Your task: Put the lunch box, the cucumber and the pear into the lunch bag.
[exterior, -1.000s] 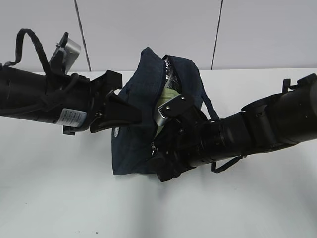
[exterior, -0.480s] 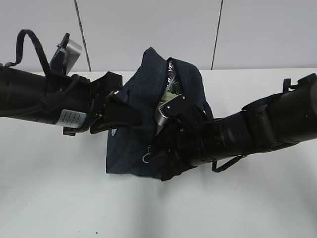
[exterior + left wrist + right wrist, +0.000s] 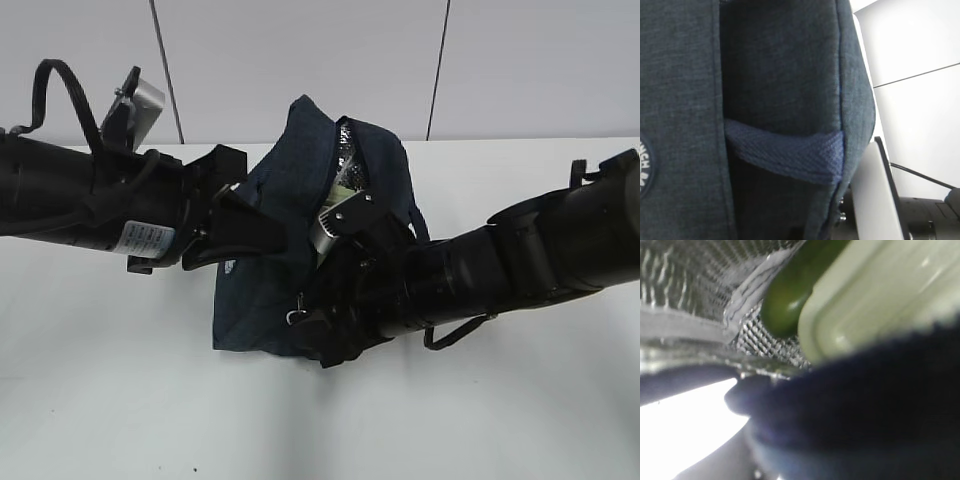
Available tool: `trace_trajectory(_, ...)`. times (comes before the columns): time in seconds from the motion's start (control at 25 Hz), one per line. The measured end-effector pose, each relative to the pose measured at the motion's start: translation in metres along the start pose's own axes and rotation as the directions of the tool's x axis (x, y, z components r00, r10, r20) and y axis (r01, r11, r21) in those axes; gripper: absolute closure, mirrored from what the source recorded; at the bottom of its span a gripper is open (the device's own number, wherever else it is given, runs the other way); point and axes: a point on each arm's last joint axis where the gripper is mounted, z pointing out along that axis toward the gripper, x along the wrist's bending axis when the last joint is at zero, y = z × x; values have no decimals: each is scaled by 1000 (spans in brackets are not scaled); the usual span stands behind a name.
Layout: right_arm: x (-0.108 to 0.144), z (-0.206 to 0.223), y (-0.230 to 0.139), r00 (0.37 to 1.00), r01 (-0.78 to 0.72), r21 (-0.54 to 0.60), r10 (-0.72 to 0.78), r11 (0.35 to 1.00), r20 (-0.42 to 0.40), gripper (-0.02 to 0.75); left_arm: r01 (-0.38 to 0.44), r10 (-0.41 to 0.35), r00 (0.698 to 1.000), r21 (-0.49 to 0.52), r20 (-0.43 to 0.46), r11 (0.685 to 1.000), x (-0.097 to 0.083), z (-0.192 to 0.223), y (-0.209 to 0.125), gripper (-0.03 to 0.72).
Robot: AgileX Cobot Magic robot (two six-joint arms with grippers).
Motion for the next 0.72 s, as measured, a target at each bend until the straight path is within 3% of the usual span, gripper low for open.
trace_trajectory(0.28,-2,4,1,1000,0,-1,0,1000,-4,552,-1,1,1000,1,0,1000,0,0,0,703)
trace_trajectory(0.72,5,4,9,995,15,-53,-20,999,-99,539,-2,2,1000,5,2,1000,0,0,0,703)
